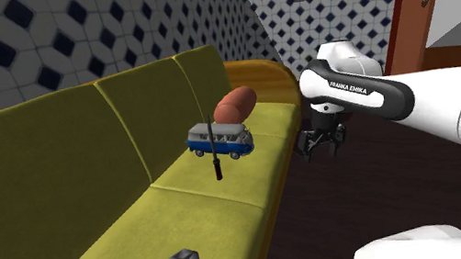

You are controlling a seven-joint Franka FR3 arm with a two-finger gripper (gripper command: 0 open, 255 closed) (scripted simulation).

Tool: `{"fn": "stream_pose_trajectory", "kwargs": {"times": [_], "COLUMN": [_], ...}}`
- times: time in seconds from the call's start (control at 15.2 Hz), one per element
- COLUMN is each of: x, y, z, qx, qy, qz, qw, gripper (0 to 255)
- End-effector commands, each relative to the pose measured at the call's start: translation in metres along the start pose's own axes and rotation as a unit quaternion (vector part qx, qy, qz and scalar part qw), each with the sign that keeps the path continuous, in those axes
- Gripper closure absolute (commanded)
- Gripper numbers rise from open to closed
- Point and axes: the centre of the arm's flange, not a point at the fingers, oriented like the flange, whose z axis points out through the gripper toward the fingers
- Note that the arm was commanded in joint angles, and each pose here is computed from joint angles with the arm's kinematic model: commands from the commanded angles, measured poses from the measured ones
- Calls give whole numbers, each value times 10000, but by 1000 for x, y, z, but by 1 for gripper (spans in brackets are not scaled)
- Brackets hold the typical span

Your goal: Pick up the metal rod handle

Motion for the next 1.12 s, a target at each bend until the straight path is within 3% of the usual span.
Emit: {"fn": "stream_pose_trajectory", "kwargs": {"times": [0.0, 0.53, 1.06], "x": [0, 62, 125], "y": [0, -65, -132], "z": [0, 32, 59], "qx": [0, -53, -105], "qy": [0, 504, 1006], "qz": [0, -203, -406], "qw": [10000, 9985, 9940], "gripper": [0, 0, 0]}}
